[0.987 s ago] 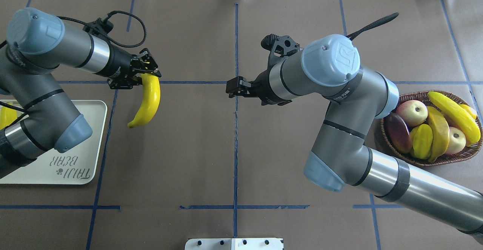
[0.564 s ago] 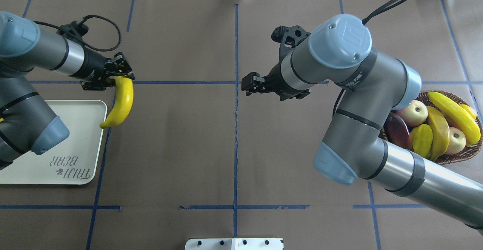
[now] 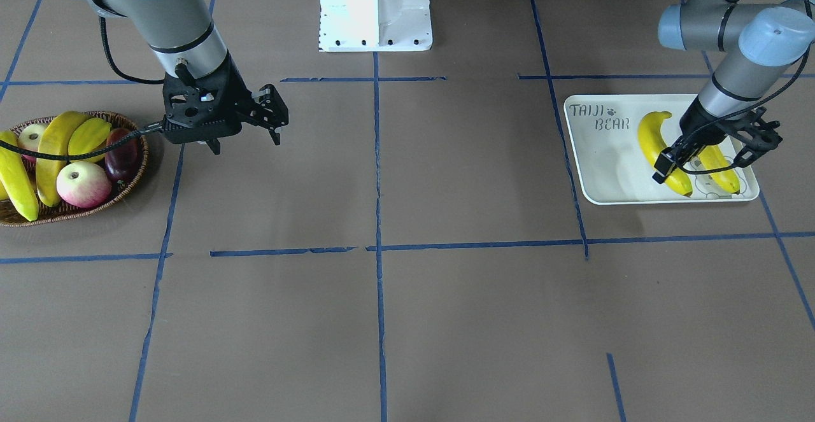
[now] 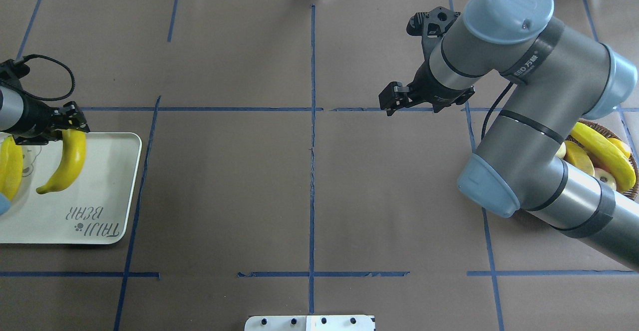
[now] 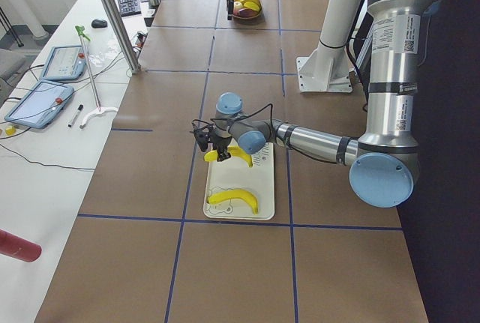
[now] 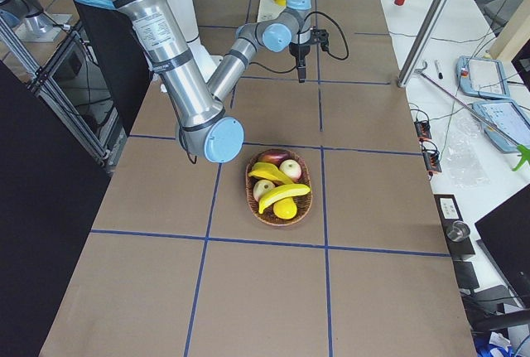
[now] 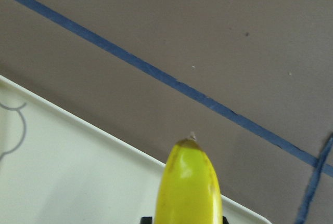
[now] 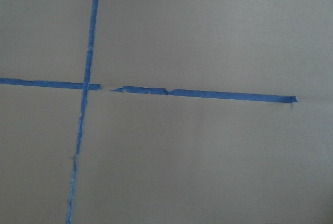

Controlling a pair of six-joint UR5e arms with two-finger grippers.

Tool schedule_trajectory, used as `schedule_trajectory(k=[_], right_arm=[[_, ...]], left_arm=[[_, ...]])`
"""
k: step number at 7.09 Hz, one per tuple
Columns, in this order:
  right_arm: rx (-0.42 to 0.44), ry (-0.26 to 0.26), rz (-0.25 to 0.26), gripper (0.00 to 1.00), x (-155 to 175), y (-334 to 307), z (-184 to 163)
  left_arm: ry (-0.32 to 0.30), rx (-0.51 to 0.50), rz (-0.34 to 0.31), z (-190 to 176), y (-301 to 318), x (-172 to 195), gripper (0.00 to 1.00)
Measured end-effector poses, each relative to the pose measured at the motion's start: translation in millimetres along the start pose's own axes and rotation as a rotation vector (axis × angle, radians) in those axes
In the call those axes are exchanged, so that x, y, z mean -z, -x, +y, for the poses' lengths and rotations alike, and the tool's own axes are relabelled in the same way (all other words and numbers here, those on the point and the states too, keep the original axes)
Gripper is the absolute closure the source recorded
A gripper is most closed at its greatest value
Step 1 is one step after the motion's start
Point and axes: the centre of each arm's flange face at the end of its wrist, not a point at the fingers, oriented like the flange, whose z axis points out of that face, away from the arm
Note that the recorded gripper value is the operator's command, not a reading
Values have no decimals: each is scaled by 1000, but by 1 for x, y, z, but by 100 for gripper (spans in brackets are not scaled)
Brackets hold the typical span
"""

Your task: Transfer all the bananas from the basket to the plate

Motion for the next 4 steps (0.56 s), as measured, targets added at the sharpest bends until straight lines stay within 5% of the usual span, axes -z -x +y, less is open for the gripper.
schedule_trajectory(k=[4], right_arm=[[5, 1, -3, 0, 0, -1, 0]], left_arm=[[-11, -80, 10, -6, 54, -34, 91]])
